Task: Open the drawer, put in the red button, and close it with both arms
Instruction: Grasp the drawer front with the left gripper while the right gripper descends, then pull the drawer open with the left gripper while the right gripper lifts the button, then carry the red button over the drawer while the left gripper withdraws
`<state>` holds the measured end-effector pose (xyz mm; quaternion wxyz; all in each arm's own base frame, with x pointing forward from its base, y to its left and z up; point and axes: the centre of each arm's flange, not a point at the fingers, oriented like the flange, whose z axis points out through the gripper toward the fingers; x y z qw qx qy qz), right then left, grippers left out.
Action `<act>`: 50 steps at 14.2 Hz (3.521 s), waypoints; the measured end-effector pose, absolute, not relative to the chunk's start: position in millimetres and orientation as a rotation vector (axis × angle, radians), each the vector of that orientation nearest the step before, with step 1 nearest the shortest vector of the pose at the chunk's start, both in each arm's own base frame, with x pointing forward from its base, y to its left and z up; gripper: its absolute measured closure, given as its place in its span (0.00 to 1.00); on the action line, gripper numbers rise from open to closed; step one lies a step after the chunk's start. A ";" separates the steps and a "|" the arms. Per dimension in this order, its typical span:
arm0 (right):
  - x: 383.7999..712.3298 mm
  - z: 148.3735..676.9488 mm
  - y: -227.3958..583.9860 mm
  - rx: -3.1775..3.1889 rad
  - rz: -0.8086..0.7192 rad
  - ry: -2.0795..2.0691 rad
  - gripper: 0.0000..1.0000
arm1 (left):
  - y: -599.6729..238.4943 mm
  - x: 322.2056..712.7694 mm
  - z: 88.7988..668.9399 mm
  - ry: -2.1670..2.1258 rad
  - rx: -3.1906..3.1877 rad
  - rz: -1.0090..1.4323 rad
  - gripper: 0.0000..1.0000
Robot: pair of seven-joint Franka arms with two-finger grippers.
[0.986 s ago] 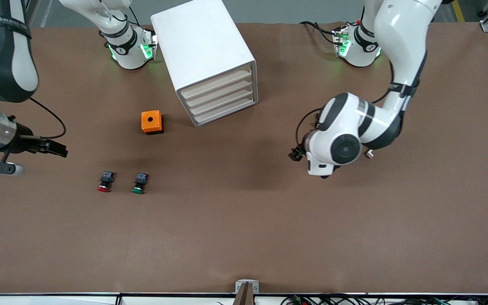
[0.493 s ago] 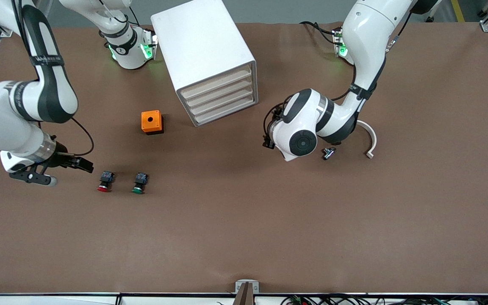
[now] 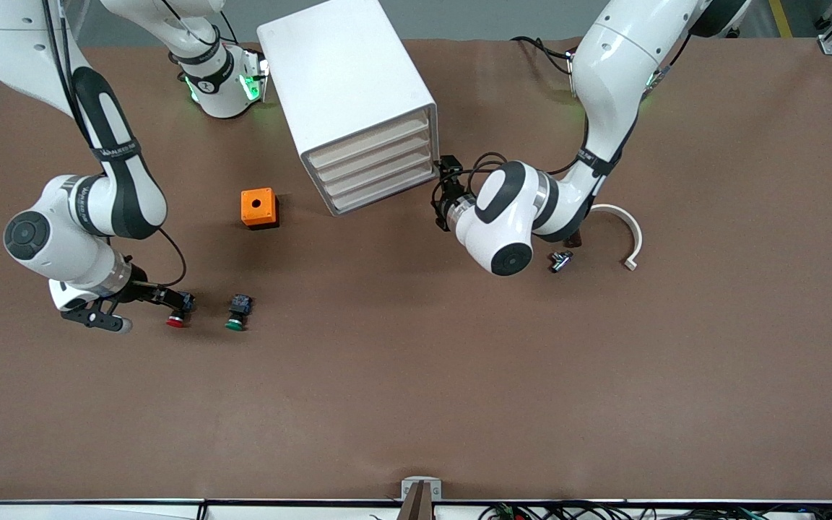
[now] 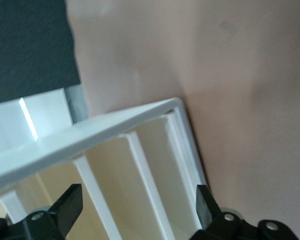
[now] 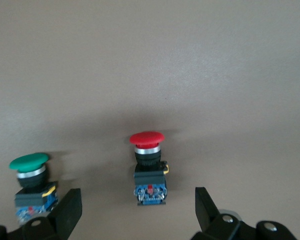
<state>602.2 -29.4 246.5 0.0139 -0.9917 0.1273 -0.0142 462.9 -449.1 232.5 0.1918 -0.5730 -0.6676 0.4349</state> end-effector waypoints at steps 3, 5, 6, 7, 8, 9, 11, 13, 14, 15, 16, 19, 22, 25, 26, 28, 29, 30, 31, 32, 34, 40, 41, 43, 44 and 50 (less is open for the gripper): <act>599.8 223.5 -29.9 -3.092 -0.032 0.402 0.00 | -460.6 454.6 215.9 -1.903 -1.403 1.323 0.00; 598.2 212.6 -29.8 -3.095 -0.014 0.402 0.00 | -466.6 448.9 208.5 -1.914 -1.311 1.330 0.18; 597.5 208.8 -29.7 -3.096 -0.006 0.402 0.00 | -469.2 446.8 207.1 -1.923 -1.259 1.324 0.18; 596.8 205.4 -29.4 -3.096 -0.001 0.402 0.00 | -472.1 444.5 206.1 -1.931 -1.210 1.319 0.23; 595.7 202.3 -28.7 -3.097 -0.006 0.400 0.00 | -477.0 441.0 205.9 -1.932 -1.172 1.315 0.31; 593.6 199.2 -27.6 -3.098 -0.020 0.398 0.00 | -483.5 437.0 206.2 -1.933 -1.144 1.303 0.31; 587.7 192.9 -24.9 -3.100 -0.037 0.392 0.00 | -494.6 429.9 205.8 -1.937 -1.094 1.275 0.36; 584.7 189.9 -24.2 -3.101 -0.031 0.390 0.00 | -503.0 424.7 205.7 -1.932 -1.053 1.286 0.40; 584.3 189.3 -24.2 -3.101 -0.029 0.390 0.00 | -505.8 422.6 205.5 -1.928 -1.046 1.291 0.43; 583.7 188.2 -24.5 -3.102 -0.025 0.391 0.00 | -507.8 420.8 205.3 -1.924 -1.045 1.293 0.43; 583.0 186.7 -25.0 -3.102 -0.021 0.393 0.00 | -508.9 419.7 205.2 -1.922 -1.045 1.294 0.50; 581.6 182.2 -27.5 -3.104 -0.010 0.399 0.12 | -511.4 418.7 207.6 -1.913 -1.044 1.305 0.84; 580.4 176.8 -26.6 -3.105 0.002 0.399 0.47 | -512.6 420.2 211.0 -1.907 -1.057 1.311 0.86; 580.7 176.3 -25.8 -3.105 0.002 0.398 0.58 | -504.6 434.3 214.6 -1.925 -1.071 1.318 0.86; 581.1 176.8 -25.7 -3.105 0.001 0.398 0.58 | -497.3 445.8 217.3 -1.942 -1.077 1.323 0.86; 582.6 181.4 -24.8 -3.101 0.033 0.409 0.58 | -476.1 475.7 224.0 -1.989 -1.097 1.339 0.86; 584.1 189.3 -23.3 -3.094 0.075 0.441 0.59 | -463.0 491.5 226.6 -2.015 -1.095 1.354 0.86; 586.6 203.2 -19.8 -3.085 0.116 0.479 0.59 | -449.4 507.2 228.8 -2.039 -1.091 1.373 0.86; 589.4 223.6 -13.1 -3.075 0.138 0.514 0.59 | -437.4 520.3 230.2 -2.059 -1.089 1.393 0.86; 590.8 248.2 -3.4 -3.064 0.148 0.550 0.59 | -427.4 530.9 231.2 -2.074 -1.092 1.412 0.86; 586.5 302.8 26.5 -3.036 0.144 0.642 0.59 | -415.8 544.3 232.9 -2.093 -1.098 1.436 0.86; 526.5 408.7 208.3 -2.927 0.130 1.007 0.59 | -403.6 561.2 236.9 -2.105 -1.169 1.487 0.74; 515.3 415.6 239.2 -2.904 0.124 1.061 0.59 | -401.6 564.2 239.4 -2.108 -1.173 1.492 0.65; 495.6 427.3 290.0 -2.856 0.111 1.157 0.59 | -396.9 571.6 245.0 -2.121 -1.184 1.502 0.44; 486.4 432.7 310.9 -2.832 0.106 1.197 0.59 | -392.3 577.5 248.0 -2.134 -1.196 1.507 0.35; 439.6 416.8 419.1 -2.753 0.116 1.389 0.59 | -310.5 644.7 272.8 -2.330 -1.413 1.326 0.00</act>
